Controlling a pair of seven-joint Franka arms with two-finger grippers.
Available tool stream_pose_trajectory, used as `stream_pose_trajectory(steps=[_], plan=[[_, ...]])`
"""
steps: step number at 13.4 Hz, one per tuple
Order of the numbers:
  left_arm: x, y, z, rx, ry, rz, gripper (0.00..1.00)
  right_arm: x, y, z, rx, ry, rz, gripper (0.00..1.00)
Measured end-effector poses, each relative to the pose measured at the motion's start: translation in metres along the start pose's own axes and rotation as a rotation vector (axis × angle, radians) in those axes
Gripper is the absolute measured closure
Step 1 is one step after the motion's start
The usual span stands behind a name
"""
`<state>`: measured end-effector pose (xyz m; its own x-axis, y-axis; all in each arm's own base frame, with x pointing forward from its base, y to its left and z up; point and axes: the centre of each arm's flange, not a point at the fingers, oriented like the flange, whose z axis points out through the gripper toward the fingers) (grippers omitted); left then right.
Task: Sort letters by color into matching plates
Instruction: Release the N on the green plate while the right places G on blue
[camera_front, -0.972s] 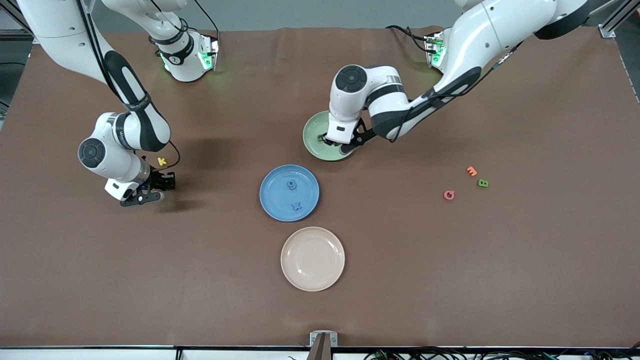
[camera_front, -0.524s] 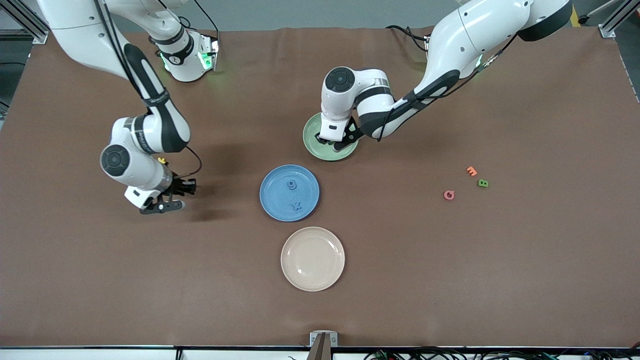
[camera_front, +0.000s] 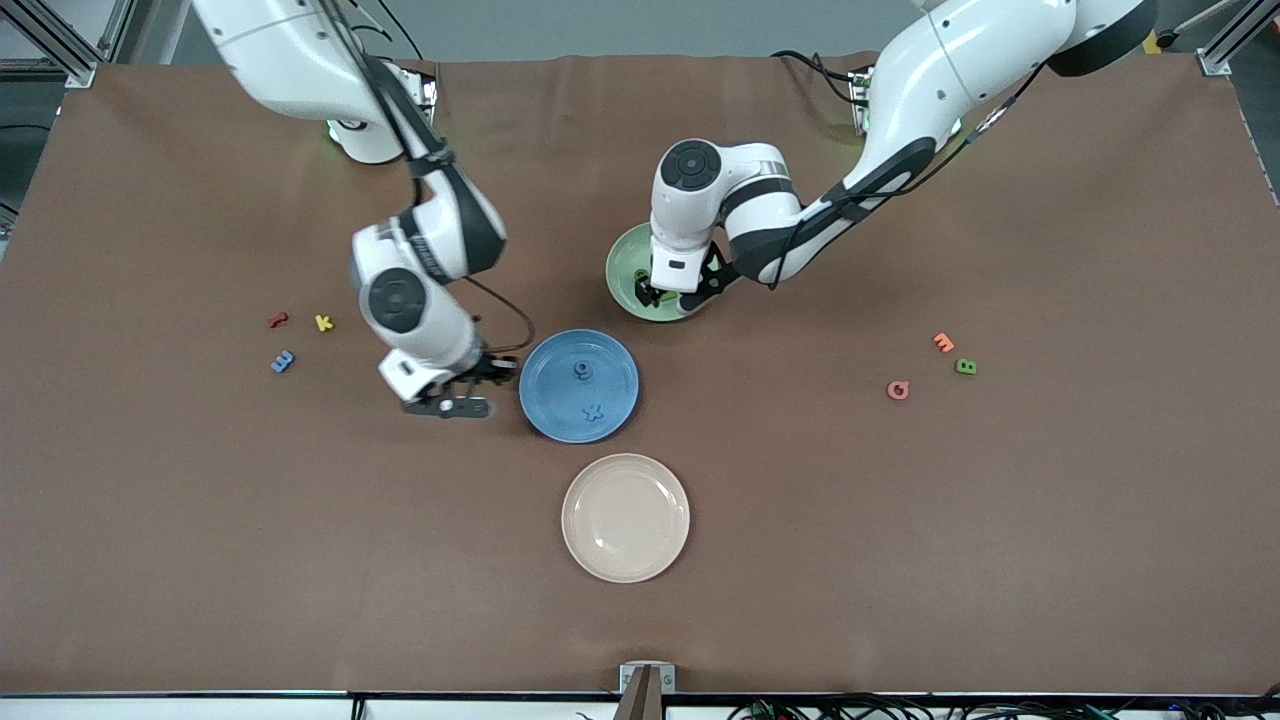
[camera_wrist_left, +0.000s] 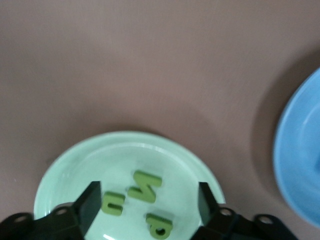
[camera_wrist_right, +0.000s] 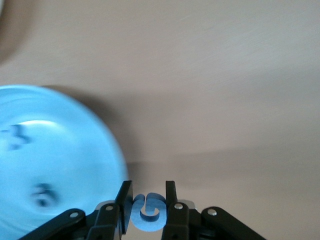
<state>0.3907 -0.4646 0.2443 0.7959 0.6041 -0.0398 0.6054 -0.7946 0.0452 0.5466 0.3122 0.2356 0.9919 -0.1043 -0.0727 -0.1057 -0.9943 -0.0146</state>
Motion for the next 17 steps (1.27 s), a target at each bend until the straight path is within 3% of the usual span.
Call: stream_pose_trajectory(steps=[1,4,8,9,13,15,17], plan=[[0.016,-0.002,-0.017,-0.022,0.004,0.006,0.01,-0.007,-0.025,0.012,-0.003,0.0,0.023,0.69],[0.094,-0.032,-0.066,-0.068,0.005,0.054,0.01,-0.021,-0.071,0.041,-0.01,-0.001,0.051,0.69],[0.19,-0.077,-0.071,-0.025,0.022,0.132,0.01,-0.012,-0.074,0.042,-0.008,0.011,0.067,0.69],[0.209,-0.087,-0.071,-0.016,0.024,0.155,0.0,-0.011,-0.073,0.042,-0.008,0.012,0.068,0.64],[0.28,-0.13,-0.073,0.004,0.029,0.248,0.0,-0.011,-0.074,0.04,-0.013,0.005,0.067,0.25],[0.316,-0.158,-0.072,0.028,0.023,0.314,0.01,-0.013,-0.073,0.031,-0.038,-0.026,0.067,0.04],[0.352,-0.191,-0.072,0.039,0.018,0.384,0.01,-0.011,-0.067,0.002,-0.058,-0.051,0.075,0.0]])
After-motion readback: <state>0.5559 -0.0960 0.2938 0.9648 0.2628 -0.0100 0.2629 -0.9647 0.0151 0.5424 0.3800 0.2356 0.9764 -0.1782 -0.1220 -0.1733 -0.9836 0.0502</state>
